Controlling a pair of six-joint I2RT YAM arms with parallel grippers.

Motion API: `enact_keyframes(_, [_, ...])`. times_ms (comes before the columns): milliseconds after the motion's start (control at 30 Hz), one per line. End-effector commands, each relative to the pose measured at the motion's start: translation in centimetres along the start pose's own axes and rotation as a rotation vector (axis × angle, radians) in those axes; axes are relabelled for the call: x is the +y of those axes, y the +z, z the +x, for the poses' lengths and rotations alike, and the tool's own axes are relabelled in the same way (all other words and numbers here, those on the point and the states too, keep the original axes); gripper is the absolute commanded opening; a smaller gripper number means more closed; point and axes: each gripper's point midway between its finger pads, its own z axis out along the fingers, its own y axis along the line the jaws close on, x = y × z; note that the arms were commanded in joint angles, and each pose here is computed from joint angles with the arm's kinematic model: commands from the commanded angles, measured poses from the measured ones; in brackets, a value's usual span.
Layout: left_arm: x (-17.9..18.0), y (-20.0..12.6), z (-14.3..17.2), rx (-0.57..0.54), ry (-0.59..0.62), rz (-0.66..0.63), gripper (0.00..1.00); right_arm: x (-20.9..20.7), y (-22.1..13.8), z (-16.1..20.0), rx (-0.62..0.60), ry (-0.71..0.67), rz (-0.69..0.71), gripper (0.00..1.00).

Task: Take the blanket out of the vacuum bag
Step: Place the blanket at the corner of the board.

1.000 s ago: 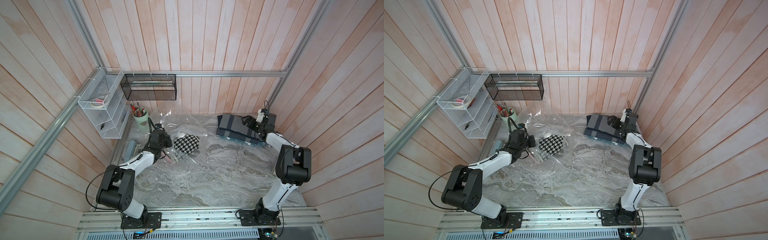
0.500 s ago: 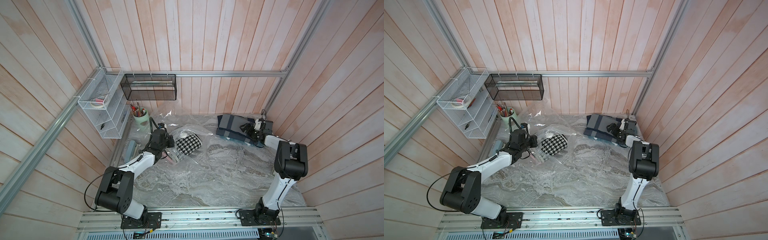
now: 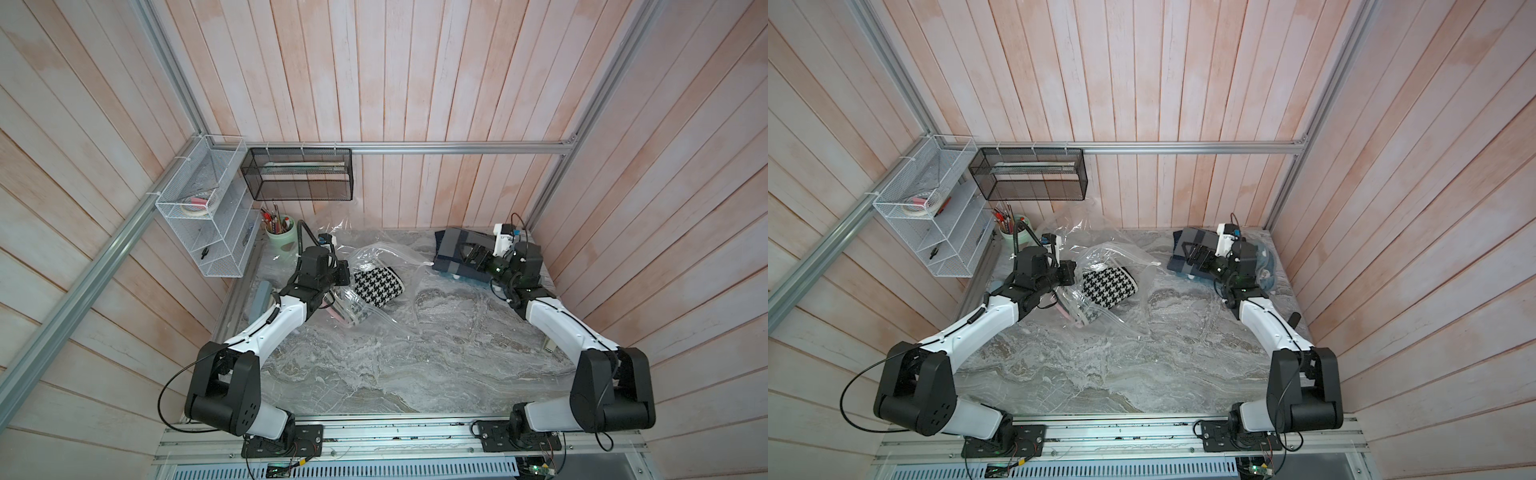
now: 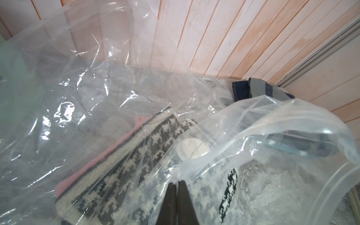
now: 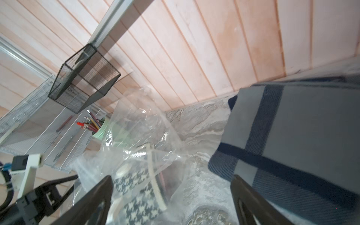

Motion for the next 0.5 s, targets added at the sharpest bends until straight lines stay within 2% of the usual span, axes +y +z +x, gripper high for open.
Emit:
enact_keyframes(0, [-0.8, 0.3, -0.7, 0.027, 0.036, 0.027, 0.00, 3.9, 0.0, 3.3, 0.037, 0.029, -0.107, 0.94])
enact_keyframes(100, [-1.3, 0.2, -0.4, 0.043, 0.033, 0.056, 0.00, 6.5, 0.1, 6.4, 0.094, 0.041, -0.184, 0.94])
enact_keyframes(233, [-1.3, 0.1, 0.4, 0.067, 0.021, 0.065, 0.00, 7.1, 0.3, 8.8, 0.185, 0.053, -0.213, 0.91])
enact_keyframes(467, [-0.9, 0.2, 0.3, 0.059, 0.030, 0.063, 0.00, 7.9, -1.7, 11.9, 0.186, 0.108, -0.237, 0.88])
